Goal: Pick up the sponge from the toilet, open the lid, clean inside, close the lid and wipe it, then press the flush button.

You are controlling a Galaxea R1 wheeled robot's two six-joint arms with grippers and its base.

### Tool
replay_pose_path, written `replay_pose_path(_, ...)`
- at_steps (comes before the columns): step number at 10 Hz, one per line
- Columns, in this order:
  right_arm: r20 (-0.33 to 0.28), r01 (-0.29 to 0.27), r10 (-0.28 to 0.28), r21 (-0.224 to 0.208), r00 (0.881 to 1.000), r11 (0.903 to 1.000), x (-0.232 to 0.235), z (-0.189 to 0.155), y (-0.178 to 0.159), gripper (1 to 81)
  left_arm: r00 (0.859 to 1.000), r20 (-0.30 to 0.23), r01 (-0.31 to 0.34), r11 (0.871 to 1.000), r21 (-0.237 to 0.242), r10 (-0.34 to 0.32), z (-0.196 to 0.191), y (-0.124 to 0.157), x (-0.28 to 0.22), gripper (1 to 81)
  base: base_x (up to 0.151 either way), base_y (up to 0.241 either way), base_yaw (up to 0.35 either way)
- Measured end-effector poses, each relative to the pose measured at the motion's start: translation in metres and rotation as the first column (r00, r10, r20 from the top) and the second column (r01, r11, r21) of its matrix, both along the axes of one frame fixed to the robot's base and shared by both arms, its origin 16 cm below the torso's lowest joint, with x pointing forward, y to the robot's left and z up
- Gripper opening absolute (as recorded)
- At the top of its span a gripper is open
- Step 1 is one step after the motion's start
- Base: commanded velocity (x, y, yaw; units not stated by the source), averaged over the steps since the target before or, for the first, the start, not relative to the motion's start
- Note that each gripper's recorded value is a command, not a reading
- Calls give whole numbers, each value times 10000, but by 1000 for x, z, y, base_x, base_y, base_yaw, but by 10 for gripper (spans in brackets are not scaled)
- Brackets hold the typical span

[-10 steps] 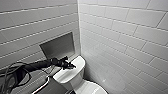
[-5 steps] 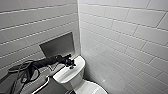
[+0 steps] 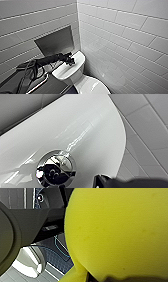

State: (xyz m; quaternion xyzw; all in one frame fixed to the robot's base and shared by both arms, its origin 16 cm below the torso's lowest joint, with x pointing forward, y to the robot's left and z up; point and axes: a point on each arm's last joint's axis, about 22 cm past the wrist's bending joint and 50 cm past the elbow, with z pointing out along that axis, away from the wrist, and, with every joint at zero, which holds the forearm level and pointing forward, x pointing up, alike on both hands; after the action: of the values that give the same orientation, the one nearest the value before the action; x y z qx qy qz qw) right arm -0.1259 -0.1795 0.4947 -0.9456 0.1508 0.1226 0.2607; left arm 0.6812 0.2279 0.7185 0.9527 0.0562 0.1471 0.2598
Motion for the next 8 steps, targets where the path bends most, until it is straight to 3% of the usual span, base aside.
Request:
replay_pose_path(3, 53, 47, -47, 10, 10000, 10000, 5, -1, 1, 10, 9989, 463, 15, 9995, 322, -30, 27, 9, 30, 10, 0, 0, 0)
replay_pose_path(8, 48, 42, -42, 18, 10000, 10000, 4, -1, 2, 10, 9993, 353, 97, 9965, 829, -127, 22, 24, 29, 10, 0, 0, 0)
